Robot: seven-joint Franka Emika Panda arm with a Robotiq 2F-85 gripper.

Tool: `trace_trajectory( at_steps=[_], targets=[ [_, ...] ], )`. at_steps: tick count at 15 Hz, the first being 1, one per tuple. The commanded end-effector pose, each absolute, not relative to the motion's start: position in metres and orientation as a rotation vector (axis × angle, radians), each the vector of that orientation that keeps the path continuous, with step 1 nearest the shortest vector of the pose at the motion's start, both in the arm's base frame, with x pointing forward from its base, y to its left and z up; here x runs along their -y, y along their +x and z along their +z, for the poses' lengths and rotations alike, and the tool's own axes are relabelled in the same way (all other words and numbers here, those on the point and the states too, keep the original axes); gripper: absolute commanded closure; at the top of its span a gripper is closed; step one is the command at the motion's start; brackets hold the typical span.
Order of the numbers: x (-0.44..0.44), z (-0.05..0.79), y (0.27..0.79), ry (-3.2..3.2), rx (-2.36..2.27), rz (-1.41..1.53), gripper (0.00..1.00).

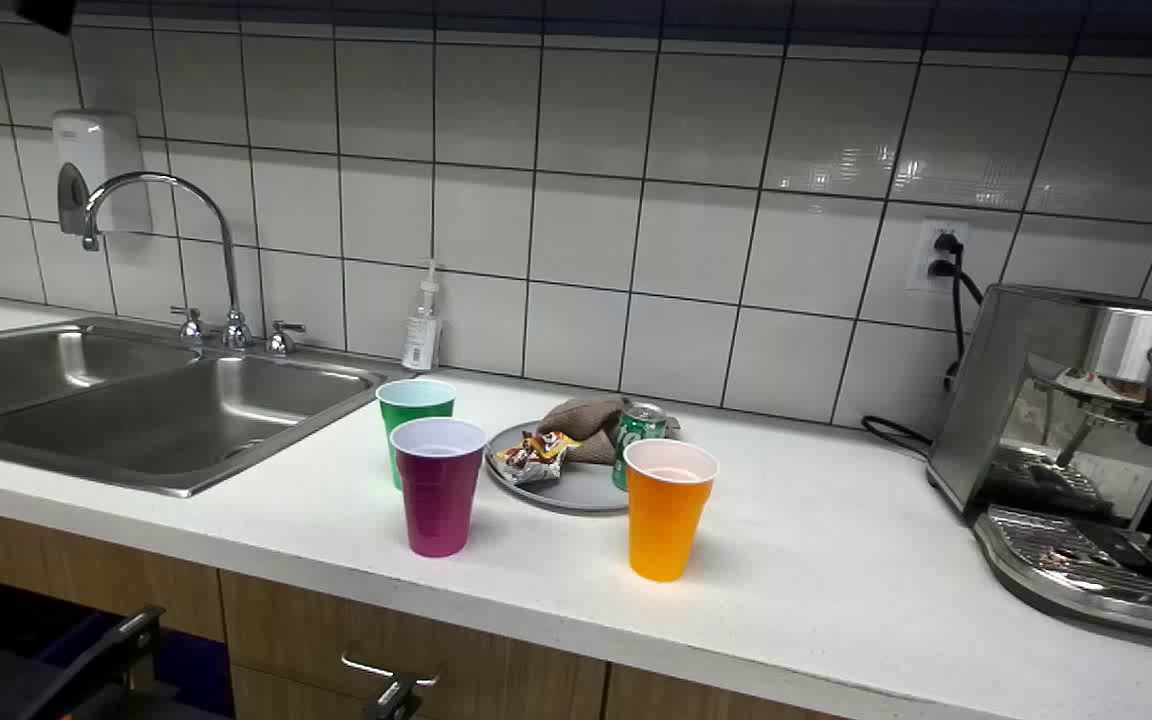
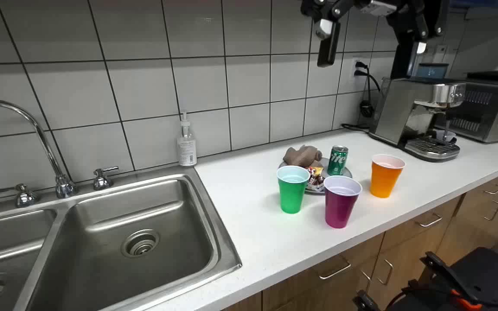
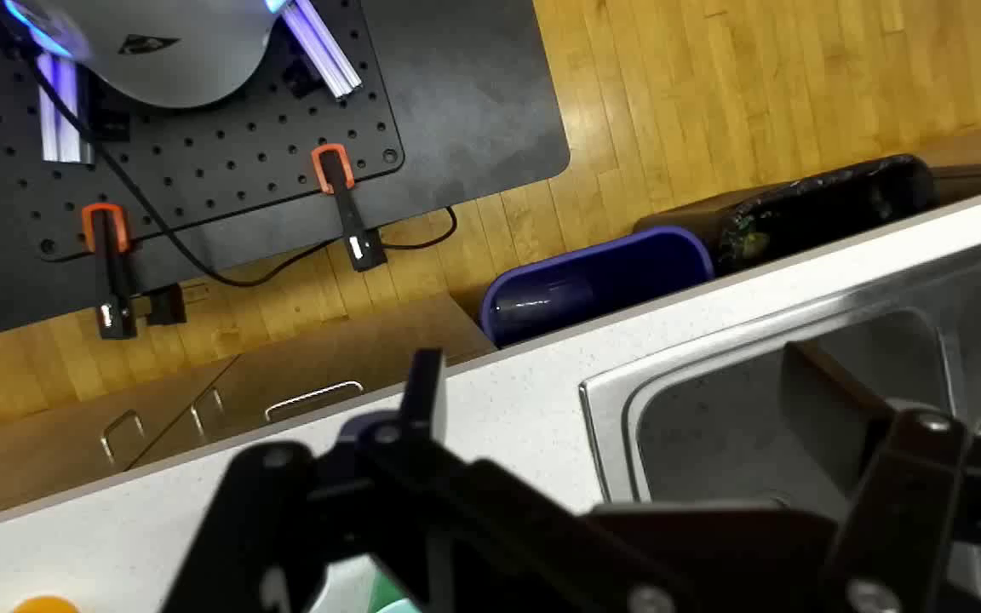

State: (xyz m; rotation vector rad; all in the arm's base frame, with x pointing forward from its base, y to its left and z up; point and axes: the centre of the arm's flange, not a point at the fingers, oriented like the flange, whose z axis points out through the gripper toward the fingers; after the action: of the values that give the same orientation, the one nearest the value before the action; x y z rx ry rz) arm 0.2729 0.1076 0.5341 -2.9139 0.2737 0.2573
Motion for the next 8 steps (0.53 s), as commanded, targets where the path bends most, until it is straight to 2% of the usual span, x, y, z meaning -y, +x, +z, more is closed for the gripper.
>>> trace_trajectory(
  at_steps=[1, 8],
  targets=[
    [-0.1076, 0.5341, 0.2729, -2.914, -0.274, 0.257, 0.00],
    [-0.1073, 0.5318, 0.2747, -2.913, -0.309, 0.246, 0.00]
  ],
)
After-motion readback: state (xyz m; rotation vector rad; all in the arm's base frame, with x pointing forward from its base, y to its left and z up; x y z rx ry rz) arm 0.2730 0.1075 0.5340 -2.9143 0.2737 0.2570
